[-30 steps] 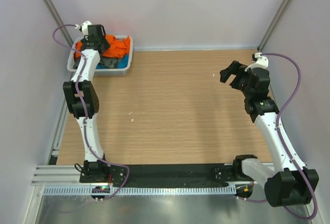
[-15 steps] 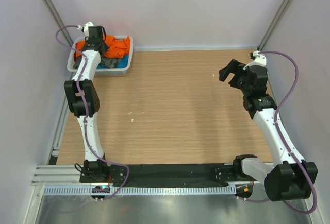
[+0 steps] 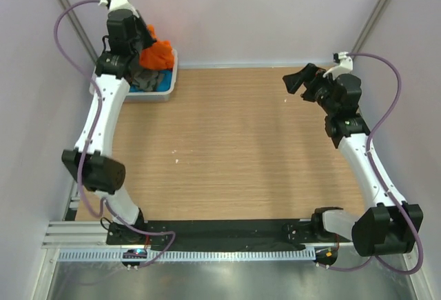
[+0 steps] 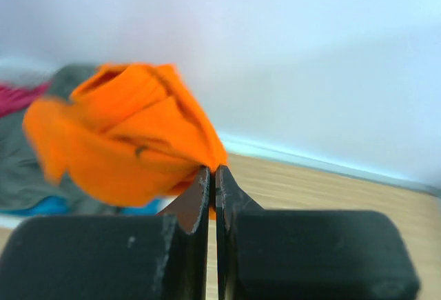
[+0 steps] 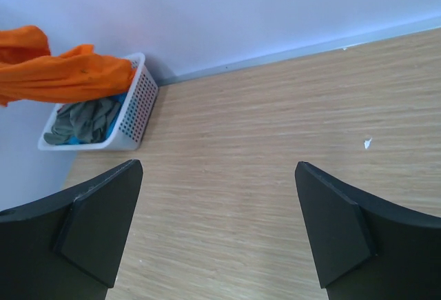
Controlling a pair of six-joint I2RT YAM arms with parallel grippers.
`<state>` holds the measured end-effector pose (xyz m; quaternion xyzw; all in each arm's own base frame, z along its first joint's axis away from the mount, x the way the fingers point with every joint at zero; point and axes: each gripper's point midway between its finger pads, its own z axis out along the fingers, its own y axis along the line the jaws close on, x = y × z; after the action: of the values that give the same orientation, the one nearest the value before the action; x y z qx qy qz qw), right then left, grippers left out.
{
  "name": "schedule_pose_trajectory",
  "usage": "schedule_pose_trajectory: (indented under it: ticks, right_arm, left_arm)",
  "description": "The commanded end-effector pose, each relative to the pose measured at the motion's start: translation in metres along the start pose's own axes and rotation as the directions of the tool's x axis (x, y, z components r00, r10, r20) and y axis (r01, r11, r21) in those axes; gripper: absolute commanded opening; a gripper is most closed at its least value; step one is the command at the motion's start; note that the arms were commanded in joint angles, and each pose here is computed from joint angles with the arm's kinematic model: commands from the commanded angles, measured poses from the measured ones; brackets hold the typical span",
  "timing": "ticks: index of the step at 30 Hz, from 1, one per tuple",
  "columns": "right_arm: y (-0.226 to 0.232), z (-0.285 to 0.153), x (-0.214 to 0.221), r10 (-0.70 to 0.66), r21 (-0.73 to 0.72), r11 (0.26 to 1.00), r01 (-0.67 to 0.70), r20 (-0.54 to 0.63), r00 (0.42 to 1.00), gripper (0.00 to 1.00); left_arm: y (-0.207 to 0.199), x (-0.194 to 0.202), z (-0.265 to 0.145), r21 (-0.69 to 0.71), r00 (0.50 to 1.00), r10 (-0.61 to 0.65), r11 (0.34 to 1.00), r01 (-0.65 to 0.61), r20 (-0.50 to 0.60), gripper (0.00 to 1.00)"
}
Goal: Fold and stack the t-shirts
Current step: Grab the tshirt from the pile, then move the tshirt to the center of the board
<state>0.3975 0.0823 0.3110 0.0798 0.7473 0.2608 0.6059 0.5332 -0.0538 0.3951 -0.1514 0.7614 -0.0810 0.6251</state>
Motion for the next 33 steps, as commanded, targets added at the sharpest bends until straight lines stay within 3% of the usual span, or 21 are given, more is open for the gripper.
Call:
schedule_pose_trajectory:
  ticks: [1,6,12,15,18,21,27,30,33]
  right_arm:
    - [0.028,-0.007,-0.046,0.018,-0.063,0.998,-0.011,0.121,0.993,1.00]
    - [-0.006,-0.025,-0.041,0.055,0.168,0.983,-0.069,0.085,0.995,1.00]
    - [-0.030,-0.061,-0.017,0.080,0.322,0.943,-0.088,0.036,0.996,1.00]
    - [-0.033,-0.069,0.003,0.095,0.323,0.942,-0.087,-0.006,0.995,1.00]
    - [-0.036,-0.075,0.016,0.106,0.328,0.940,-0.089,-0.033,0.994,1.00]
    - [-0.036,-0.077,0.020,0.101,0.325,0.942,-0.080,-0.048,0.994,1.00]
    - [-0.029,-0.068,0.042,0.109,0.245,0.967,-0.077,-0.122,0.987,1.00]
    - [-0.032,-0.067,0.056,0.131,0.243,0.966,-0.092,-0.147,0.980,1.00]
    - [-0.041,-0.069,0.068,0.130,0.271,0.959,-0.079,-0.178,0.975,1.00]
  left_arm:
    - [-0.086,-0.033,-0.089,0.273,0.996,0.028,0.961,-0.051,0.088,0.00]
    - [-0.134,-0.032,-0.168,0.447,0.998,-0.004,0.894,-0.026,0.065,0.00]
    - [-0.168,0.031,-0.228,0.589,0.996,0.017,0.807,0.040,-0.091,0.00]
    - [-0.172,0.092,-0.231,0.583,0.975,0.092,0.811,0.045,-0.202,0.00]
    - [-0.156,0.147,-0.217,0.513,0.940,0.119,0.856,0.066,-0.319,0.00]
    - [-0.150,0.184,-0.209,0.492,0.911,0.150,0.868,0.064,-0.383,0.00]
    - [-0.185,0.253,-0.198,0.566,0.853,0.297,0.824,-0.002,-0.429,0.00]
    - [-0.199,0.300,-0.194,0.600,0.785,0.397,0.799,-0.041,-0.475,0.00]
    - [-0.198,0.339,-0.211,0.625,0.701,0.445,0.780,0.003,-0.558,0.12]
